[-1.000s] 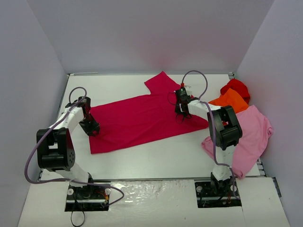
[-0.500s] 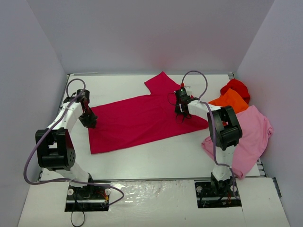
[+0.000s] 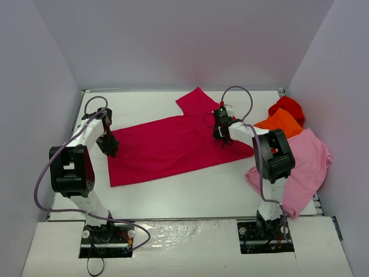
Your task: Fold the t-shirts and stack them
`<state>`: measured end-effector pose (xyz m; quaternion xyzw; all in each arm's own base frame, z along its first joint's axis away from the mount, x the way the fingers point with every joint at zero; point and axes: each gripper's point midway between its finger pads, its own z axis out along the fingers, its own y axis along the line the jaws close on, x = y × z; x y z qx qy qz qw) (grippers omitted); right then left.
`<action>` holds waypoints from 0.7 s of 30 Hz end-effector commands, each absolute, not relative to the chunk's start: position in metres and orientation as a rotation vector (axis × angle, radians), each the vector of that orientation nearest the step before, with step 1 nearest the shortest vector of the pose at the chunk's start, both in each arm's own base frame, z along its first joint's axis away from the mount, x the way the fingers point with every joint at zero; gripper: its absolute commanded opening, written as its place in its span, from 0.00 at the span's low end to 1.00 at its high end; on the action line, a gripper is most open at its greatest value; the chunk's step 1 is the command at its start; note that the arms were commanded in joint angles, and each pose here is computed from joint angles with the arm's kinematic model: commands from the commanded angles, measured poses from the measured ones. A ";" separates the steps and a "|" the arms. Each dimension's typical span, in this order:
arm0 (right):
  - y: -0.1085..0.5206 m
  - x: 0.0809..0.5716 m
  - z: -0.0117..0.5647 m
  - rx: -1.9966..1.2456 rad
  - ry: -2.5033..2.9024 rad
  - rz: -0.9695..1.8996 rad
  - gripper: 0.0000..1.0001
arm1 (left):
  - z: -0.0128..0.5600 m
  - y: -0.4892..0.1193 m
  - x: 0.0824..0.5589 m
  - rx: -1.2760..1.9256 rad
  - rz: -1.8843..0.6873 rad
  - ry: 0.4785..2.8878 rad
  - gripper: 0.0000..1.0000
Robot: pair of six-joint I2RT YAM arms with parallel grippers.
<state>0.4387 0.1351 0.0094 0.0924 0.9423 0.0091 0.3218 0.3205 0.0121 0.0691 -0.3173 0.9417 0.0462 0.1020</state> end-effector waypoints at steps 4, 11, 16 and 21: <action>0.110 0.389 -0.044 0.210 2.686 -0.133 0.00 | 0.107 0.026 0.316 -0.907 0.217 2.702 0.73; 0.112 0.390 -0.043 0.208 2.684 -0.125 0.00 | 0.157 -0.004 0.317 -0.845 -0.032 2.546 0.41; 0.114 0.391 -0.043 0.209 2.683 -0.118 0.00 | 0.120 -0.077 0.320 -0.765 -0.345 2.647 0.00; 0.114 0.390 -0.041 0.203 2.679 -0.118 0.00 | 0.074 -0.106 0.330 -0.764 -0.442 2.739 0.00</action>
